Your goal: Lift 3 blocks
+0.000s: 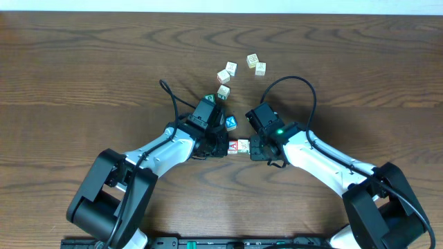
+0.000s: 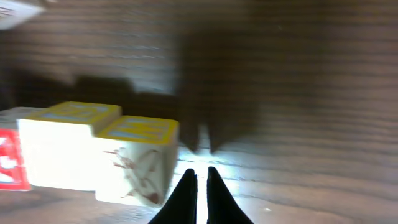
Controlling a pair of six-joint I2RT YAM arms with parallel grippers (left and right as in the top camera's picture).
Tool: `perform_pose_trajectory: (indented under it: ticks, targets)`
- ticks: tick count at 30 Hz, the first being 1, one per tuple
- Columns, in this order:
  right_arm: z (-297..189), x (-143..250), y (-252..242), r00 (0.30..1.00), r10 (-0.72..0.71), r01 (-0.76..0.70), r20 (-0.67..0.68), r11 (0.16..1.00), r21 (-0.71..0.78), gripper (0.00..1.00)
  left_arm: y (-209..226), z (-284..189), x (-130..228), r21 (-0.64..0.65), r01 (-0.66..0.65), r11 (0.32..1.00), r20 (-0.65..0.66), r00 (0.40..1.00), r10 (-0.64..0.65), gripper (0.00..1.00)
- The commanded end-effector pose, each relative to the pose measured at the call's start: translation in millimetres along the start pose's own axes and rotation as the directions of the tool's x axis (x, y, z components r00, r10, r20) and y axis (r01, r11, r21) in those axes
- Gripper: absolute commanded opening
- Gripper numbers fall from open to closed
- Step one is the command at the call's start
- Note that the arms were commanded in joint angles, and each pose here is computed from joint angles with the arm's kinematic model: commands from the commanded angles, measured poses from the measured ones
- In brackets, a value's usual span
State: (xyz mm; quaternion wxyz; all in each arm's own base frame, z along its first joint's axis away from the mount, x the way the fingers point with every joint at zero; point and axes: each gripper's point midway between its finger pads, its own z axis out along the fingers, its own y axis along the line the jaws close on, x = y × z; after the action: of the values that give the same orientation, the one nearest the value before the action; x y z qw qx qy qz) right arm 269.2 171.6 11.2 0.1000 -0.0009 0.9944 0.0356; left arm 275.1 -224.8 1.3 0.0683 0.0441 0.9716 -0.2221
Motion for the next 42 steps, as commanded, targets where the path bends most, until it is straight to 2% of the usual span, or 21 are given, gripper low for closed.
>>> perform_pose_trajectory:
  ticks: [1, 6, 10, 15, 18, 20, 23, 27, 32, 36, 39, 40, 41, 42]
  targets:
    - [-1, -5, -7, 0.999, 0.009, -0.012, 0.035, 0.998, 0.064, 0.06, 0, -4, -7, -0.025, -0.025, 0.999, 0.027, 0.999, 0.026, 0.14]
    - [-2, -10, -14, 0.998, 0.010, -0.016, 0.059, 0.995, 0.102, 0.07, 0, -4, -8, -0.025, -0.045, 0.999, 0.027, 0.999, 0.045, 0.15]
    - [-2, -15, -21, 0.997, 0.029, -0.037, 0.070, 0.993, 0.111, 0.09, 10, -6, -12, -0.073, -0.049, 0.996, 0.045, 0.998, 0.053, 0.17]
    - [-2, -31, -30, 0.992, 0.069, -0.080, 0.109, 0.992, 0.101, 0.18, 28, -24, -34, -0.103, 0.001, 0.995, 0.122, 0.992, 0.011, 0.17]
    - [-3, -47, -35, 0.986, 0.072, -0.086, 0.152, 0.993, 0.083, 0.28, 35, -48, -52, -0.091, 0.024, 0.996, 0.198, 0.980, -0.005, 0.17]
    - [-3, -58, -39, 0.982, 0.057, -0.072, 0.178, 0.994, 0.078, 0.33, 37, -69, -64, -0.084, 0.009, 0.996, 0.258, 0.966, 0.013, 0.24]
    - [-5, -72, -44, 0.976, 0.023, -0.040, 0.219, 0.997, 0.073, 0.45, 34, -110, -79, -0.086, -0.043, 0.995, 0.362, 0.929, 0.072, 0.26]
    - [-10, -96, -43, 0.953, 0.026, -0.041, 0.301, 0.998, 0.042, 0.55, 36, -163, -88, -0.142, -0.021, 0.990, 0.500, 0.861, 0.090, 0.26]
    - [-20, -126, -38, 0.910, -0.019, 0.009, 0.414, 1.000, 0.027, 0.65, 35, -210, -78, -0.188, 0.002, 0.982, 0.586, 0.803, 0.110, 0.27]
    - [-33, -149, -43, 0.858, -0.044, 0.005, 0.512, 0.997, 0.078, 0.74, 30, -236, -63, -0.190, 0.003, 0.982, 0.624, 0.772, 0.118, 0.28]
    - [-41, -160, -50, 0.825, -0.035, -0.031, 0.564, 0.994, 0.108, 0.85, 26, -252, -54, -0.182, -0.004, 0.983, 0.649, 0.751, 0.123, 0.34]
    - [-43, -164, -51, 0.815, -0.033, -0.040, 0.579, 0.993, 0.113, 0.90, 25, -256, -51, -0.180, -0.006, 0.984, 0.656, 0.744, 0.124, 0.37]
    - [-45, -166, -51, 0.807, -0.030, -0.047, 0.590, 0.992, 0.115, 0.99, 24, -260, -49, -0.177, -0.009, 0.984, 0.664, 0.737, 0.126, 0.40]
    - [-46, -168, -51, 0.802, -0.028, -0.050, 0.597, 0.992, 0.115, 0.99, 23, -263, -48, -0.175, -0.011, 0.984, 0.671, 0.731, 0.127, 0.43]
